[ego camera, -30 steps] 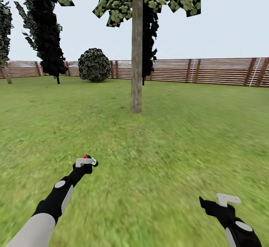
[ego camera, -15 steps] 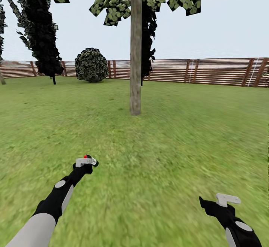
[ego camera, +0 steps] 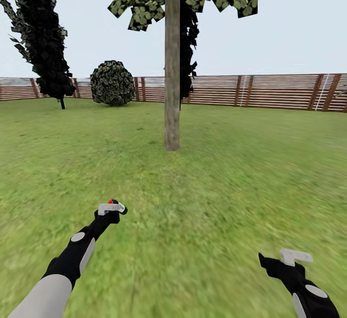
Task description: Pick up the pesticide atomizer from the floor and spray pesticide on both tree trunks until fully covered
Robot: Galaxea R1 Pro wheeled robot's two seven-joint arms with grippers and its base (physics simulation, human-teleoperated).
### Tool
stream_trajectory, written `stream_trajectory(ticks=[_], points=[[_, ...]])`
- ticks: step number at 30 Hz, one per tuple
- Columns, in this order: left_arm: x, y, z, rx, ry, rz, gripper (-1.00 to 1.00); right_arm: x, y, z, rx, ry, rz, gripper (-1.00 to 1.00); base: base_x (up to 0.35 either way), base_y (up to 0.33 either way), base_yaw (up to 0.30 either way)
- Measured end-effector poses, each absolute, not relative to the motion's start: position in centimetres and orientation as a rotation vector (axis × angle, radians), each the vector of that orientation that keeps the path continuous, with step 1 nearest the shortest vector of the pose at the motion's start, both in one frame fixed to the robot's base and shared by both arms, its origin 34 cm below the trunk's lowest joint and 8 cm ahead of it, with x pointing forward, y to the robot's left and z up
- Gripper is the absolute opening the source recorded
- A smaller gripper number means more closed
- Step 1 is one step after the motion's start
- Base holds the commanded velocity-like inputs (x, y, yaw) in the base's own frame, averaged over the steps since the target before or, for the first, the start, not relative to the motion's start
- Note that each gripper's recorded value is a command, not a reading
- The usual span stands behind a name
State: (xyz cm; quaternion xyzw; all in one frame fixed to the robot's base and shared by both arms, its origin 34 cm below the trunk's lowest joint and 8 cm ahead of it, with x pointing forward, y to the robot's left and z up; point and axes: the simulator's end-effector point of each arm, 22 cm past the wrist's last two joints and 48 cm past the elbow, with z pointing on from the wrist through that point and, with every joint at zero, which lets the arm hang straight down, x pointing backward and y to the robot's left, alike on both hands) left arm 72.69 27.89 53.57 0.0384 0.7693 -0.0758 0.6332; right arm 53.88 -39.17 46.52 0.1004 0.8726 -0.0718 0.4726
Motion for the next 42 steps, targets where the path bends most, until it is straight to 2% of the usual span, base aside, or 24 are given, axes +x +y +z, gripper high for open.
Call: stream_trajectory(ticks=[21, 28, 42], points=[[72.7, 27.87, 52.84, 0.086, 1.771, -0.174, -1.0, 53.83, -39.22, 46.06, 0.245, 2.146, -0.178, 1.0, 0.327, 0.077, 0.0], [72.71, 27.77, 52.83, 0.086, 1.771, -0.176, -1.0, 53.8, -39.22, 46.0, 0.245, 2.147, -0.178, 1.0, 0.327, 0.077, -0.162], [72.68, 27.76, 52.76, 0.086, 1.773, -0.177, -1.0, 53.8, -39.19, 45.97, 0.246, 2.148, -0.178, 1.0, 0.327, 0.077, -0.009]])
